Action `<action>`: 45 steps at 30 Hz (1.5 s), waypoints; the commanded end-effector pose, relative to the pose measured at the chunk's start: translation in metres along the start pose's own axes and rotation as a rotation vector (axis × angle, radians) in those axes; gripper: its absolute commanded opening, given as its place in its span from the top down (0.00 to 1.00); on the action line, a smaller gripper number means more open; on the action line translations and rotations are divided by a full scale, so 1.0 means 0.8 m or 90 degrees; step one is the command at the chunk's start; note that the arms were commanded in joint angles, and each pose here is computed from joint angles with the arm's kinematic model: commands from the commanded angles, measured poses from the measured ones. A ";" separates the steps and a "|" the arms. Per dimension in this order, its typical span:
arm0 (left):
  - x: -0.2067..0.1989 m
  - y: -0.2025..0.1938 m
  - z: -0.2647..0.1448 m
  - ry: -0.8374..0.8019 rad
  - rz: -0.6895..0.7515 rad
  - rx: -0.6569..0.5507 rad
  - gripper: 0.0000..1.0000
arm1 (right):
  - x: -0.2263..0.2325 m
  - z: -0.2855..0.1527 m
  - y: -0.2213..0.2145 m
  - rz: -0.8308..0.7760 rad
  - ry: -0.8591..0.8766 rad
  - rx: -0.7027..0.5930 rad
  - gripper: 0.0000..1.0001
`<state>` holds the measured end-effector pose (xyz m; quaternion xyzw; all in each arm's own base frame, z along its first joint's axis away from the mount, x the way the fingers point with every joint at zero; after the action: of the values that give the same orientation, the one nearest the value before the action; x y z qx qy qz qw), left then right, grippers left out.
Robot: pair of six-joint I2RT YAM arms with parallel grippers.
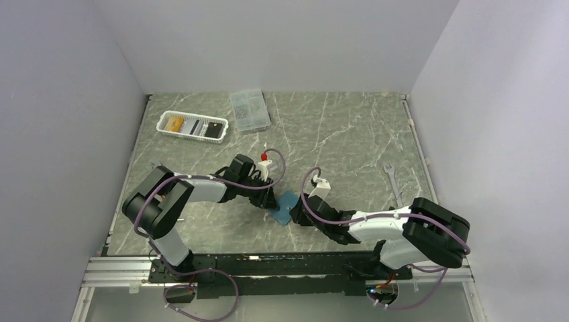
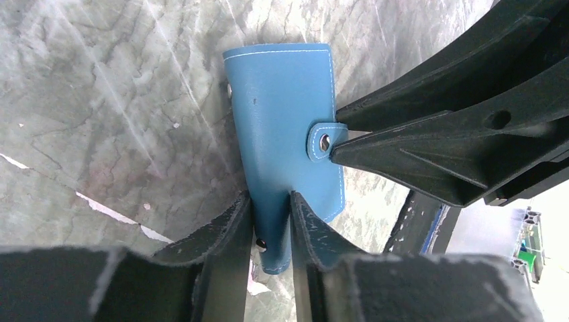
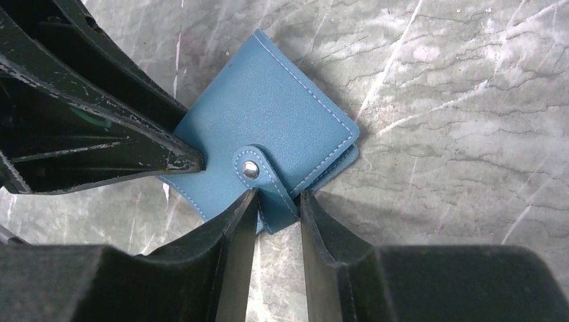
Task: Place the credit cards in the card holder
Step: Pick up the card holder from the center of the board, then open the card holder.
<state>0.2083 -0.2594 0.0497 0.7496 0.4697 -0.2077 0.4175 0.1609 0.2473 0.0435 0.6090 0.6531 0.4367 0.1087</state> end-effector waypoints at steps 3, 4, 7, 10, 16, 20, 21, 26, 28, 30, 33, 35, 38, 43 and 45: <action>0.003 -0.025 0.005 -0.017 -0.027 0.052 0.69 | -0.045 -0.003 -0.035 -0.042 -0.073 0.059 0.67; 0.002 -0.026 0.006 -0.021 -0.033 0.054 0.68 | -0.043 -0.002 -0.033 -0.047 -0.070 0.057 0.67; -0.001 -0.022 0.007 -0.030 -0.037 0.051 0.67 | -0.032 0.001 -0.022 -0.059 -0.056 0.050 0.66; -0.009 -0.013 0.006 -0.056 -0.029 0.057 0.82 | -0.022 0.002 -0.010 -0.070 -0.040 0.049 0.62; -0.018 0.056 -0.032 -0.088 -0.010 -0.003 1.00 | -0.002 -0.027 0.060 -0.118 -0.044 -0.002 0.24; -0.030 0.100 -0.067 -0.034 -0.015 -0.082 1.00 | 0.008 -0.057 0.128 -0.161 -0.073 -0.075 0.16; -0.035 0.110 -0.071 -0.022 -0.021 -0.085 1.00 | 0.009 -0.063 0.144 -0.168 -0.084 -0.091 0.16; -0.052 0.137 -0.096 0.036 -0.052 -0.110 1.00 | 0.038 -0.079 0.205 -0.191 -0.089 -0.127 0.23; -0.054 0.135 -0.103 0.087 -0.071 -0.087 1.00 | 0.056 -0.079 0.223 -0.197 -0.084 -0.121 0.28; -0.057 0.130 -0.112 0.131 -0.073 -0.065 1.00 | 0.068 -0.074 0.232 -0.200 -0.086 -0.110 0.36; -0.068 0.123 -0.125 0.127 -0.058 -0.098 1.00 | 0.086 -0.068 0.238 -0.204 -0.063 -0.099 0.42; -0.076 0.118 -0.130 0.111 -0.062 -0.105 1.00 | 0.094 -0.066 0.238 -0.204 -0.045 -0.103 0.43; -0.084 0.117 -0.134 0.094 -0.067 -0.108 1.00 | 0.101 -0.064 0.237 -0.198 -0.035 -0.112 0.41; -0.089 0.121 -0.137 0.091 -0.072 -0.114 1.00 | 0.112 -0.057 0.226 -0.195 -0.026 -0.105 0.39; -0.090 0.123 -0.136 0.090 -0.074 -0.116 1.00 | 0.120 -0.053 0.217 -0.197 -0.017 -0.101 0.37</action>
<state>0.2523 -0.2260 0.1895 0.7029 0.5575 -0.1329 0.4212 0.2349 0.2767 0.2222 0.5039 0.7053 0.4380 0.2385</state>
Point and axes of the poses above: each gripper's point midway between its finger pads, its own z axis out along the fingers, its own x axis along the line the jaws close on, y = z × x, the point moved 4 cm from there along -z, back along the fingers, and after that the axes turned 8 degrees about -z, right-handed, at the moved point
